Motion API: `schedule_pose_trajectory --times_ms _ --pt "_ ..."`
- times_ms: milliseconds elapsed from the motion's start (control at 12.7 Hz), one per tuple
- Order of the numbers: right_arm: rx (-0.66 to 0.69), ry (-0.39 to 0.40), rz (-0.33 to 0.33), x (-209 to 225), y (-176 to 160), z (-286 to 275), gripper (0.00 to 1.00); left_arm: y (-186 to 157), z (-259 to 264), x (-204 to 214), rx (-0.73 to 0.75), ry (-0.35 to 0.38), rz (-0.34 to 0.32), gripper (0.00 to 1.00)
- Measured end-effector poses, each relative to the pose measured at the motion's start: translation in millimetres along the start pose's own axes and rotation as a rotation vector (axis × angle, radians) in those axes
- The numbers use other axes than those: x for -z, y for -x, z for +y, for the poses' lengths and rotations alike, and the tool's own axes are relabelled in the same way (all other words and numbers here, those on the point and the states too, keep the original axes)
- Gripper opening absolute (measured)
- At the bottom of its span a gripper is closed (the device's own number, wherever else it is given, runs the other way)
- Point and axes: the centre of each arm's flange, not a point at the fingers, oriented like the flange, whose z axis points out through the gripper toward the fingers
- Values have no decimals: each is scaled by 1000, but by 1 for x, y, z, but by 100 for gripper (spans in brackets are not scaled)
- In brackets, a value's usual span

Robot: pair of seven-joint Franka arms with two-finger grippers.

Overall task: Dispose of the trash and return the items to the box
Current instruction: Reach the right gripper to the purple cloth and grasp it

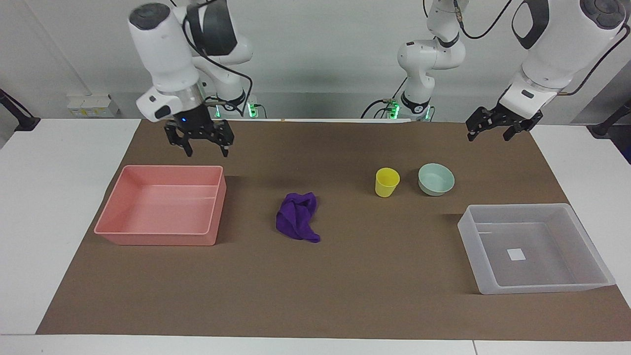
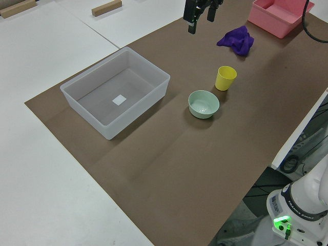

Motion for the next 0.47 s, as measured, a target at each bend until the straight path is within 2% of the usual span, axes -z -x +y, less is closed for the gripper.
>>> schedule_pose_trajectory --times_ms 79,237,395,474 --pt "-15 -5 15 -28 -5 -27 100 -2 -4 -5 7 0 -17 100" --pt "-42 -21 47 -78 -11 -72 100 -11 -14 -33 34 1 -97 100" --pt "-55 -38 78 -128 -11 -111 100 -24 -21 -79 57 1 -187 100" --pt "-55 -43 84 -148 -10 -122 100 -25 -22 -103 60 1 -211 100"
